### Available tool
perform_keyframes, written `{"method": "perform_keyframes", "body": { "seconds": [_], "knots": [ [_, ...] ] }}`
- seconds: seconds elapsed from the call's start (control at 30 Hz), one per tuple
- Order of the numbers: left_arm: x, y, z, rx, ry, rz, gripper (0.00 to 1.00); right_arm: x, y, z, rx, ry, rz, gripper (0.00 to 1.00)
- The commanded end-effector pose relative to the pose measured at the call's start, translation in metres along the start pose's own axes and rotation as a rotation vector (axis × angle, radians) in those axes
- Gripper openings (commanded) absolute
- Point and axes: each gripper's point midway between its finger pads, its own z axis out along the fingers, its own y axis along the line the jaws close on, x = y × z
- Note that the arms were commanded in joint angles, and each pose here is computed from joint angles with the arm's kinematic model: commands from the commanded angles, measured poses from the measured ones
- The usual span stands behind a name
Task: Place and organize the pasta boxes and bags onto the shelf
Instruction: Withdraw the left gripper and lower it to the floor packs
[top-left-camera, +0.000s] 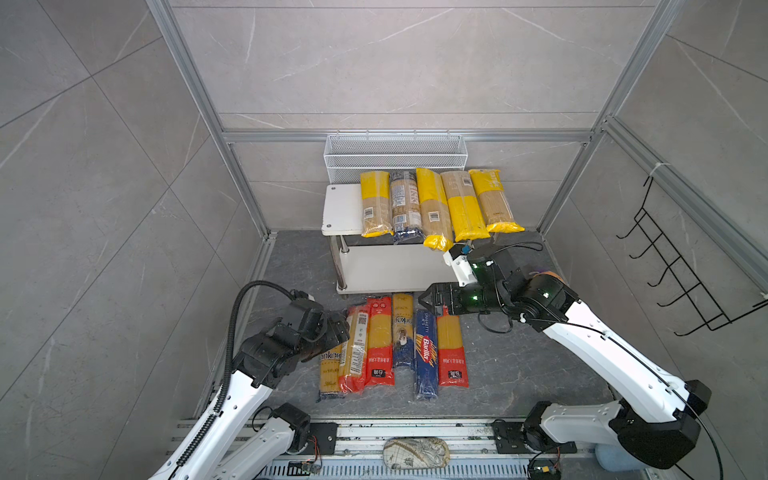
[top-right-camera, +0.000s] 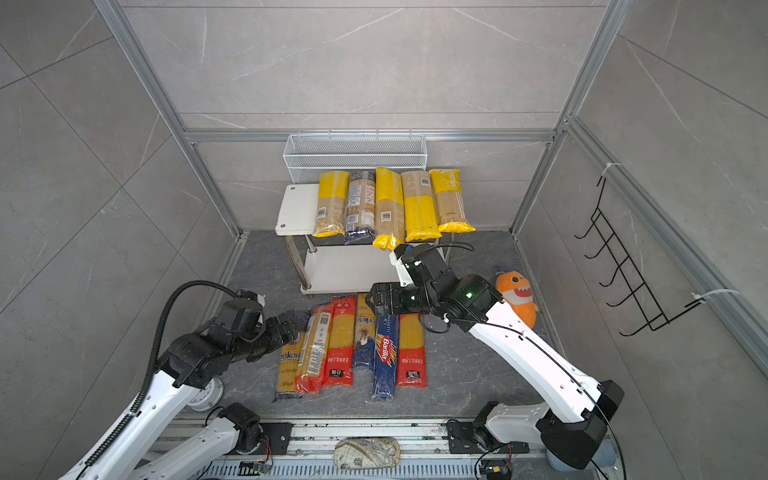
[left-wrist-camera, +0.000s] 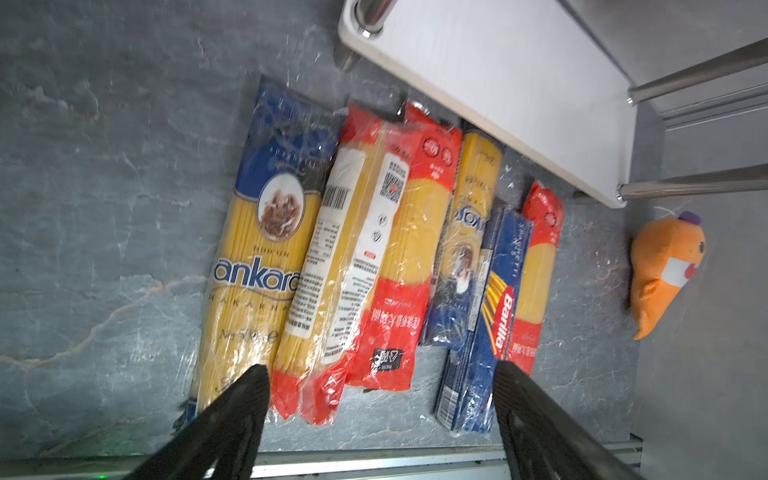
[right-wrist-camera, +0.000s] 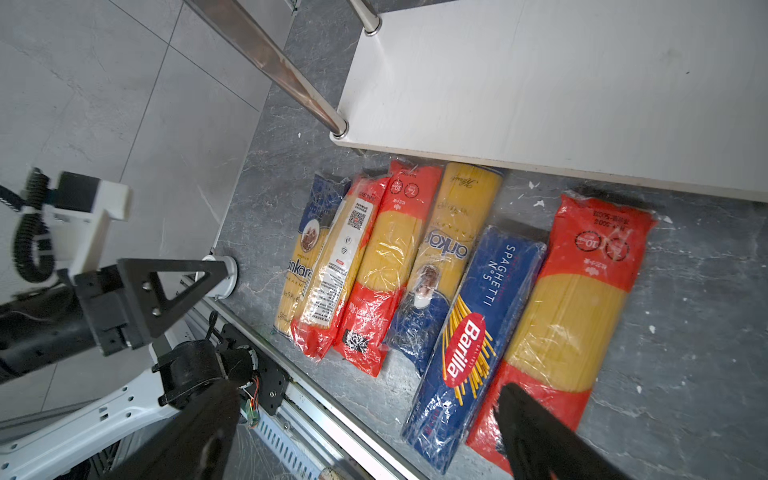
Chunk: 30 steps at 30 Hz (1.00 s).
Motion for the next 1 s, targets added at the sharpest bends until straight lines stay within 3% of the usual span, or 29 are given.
{"method": "perform_keyframes", "body": {
  "seconds": [0.0,0.33,0.97],
  "knots": [
    [0.004,-0.004,0.016,0.005,-0.024,-0.047,0.88,0.006,0.002,0.002,-0.013,0.017,0.023,1.0],
    [0.043,0.003,0.074,-0.07,0.042,0.016,0.91,0.02,-0.003,0.002,0.002,0.032,0.044,1.0],
    [0.069,0.026,0.132,-0.147,0.082,0.056,0.93,0.032,0.0,-0.009,0.006,0.005,0.052,1.0]
  ]
}}
